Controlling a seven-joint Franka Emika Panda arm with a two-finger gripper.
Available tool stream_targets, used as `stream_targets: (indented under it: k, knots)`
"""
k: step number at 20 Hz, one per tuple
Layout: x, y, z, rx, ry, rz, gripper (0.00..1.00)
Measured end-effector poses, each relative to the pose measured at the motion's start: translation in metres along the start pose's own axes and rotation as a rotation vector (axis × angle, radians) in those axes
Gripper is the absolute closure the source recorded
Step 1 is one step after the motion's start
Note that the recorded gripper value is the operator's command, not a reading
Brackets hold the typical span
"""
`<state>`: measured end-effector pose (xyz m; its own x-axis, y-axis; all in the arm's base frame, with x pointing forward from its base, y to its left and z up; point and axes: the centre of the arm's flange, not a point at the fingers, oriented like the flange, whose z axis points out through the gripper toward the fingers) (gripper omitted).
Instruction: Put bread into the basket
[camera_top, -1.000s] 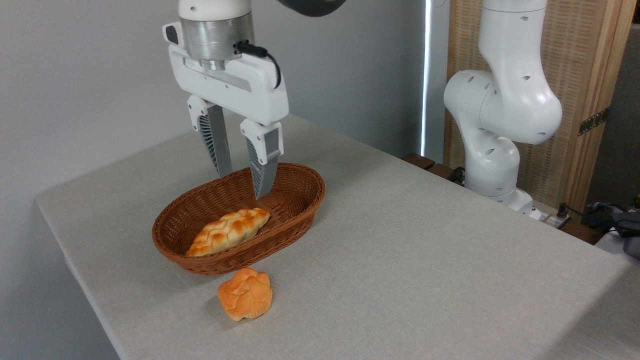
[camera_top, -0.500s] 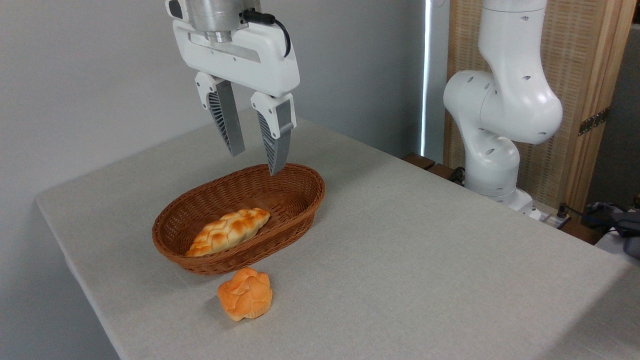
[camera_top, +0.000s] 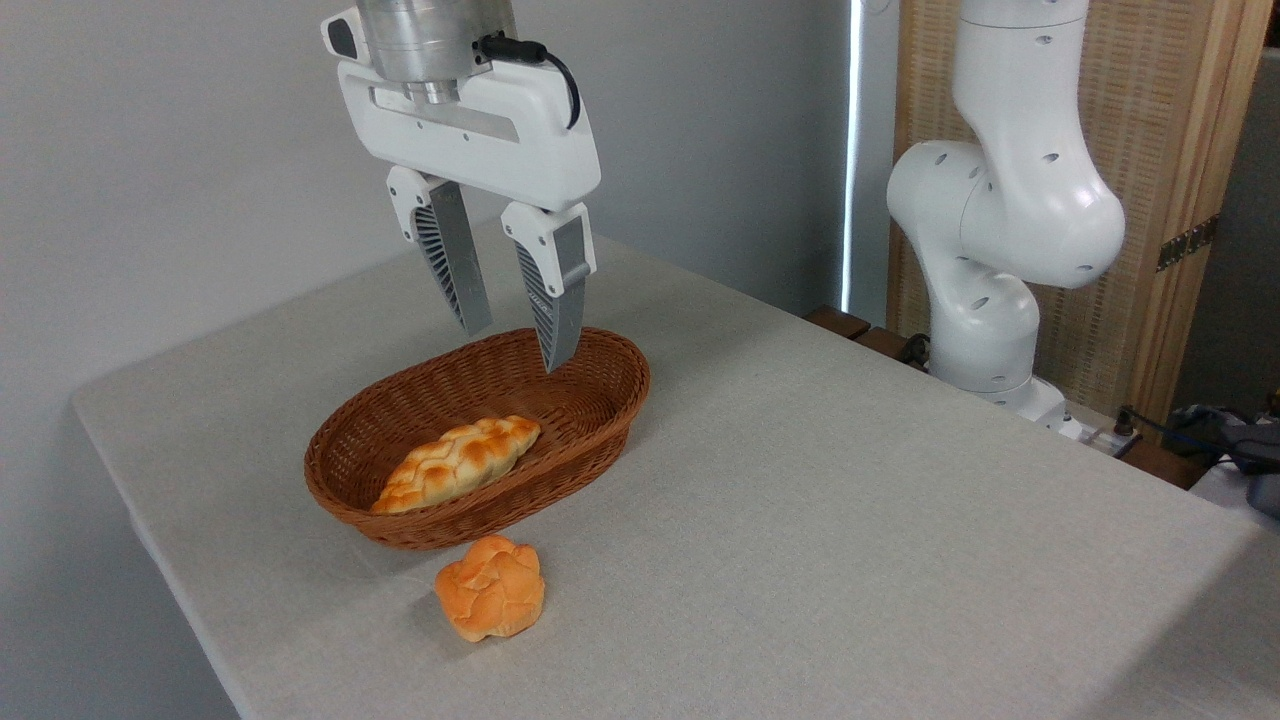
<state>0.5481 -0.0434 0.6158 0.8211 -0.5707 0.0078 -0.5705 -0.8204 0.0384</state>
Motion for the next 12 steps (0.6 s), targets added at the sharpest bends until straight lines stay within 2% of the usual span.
stream_targets:
  k: [4, 12]
  knots:
    - [-0.0016, -0.0019, 0.0004, 0.048, -0.034, 0.008, 0.00]
    - [-0.0013, -0.0013, 0.0005, 0.051, -0.036, 0.010, 0.00]
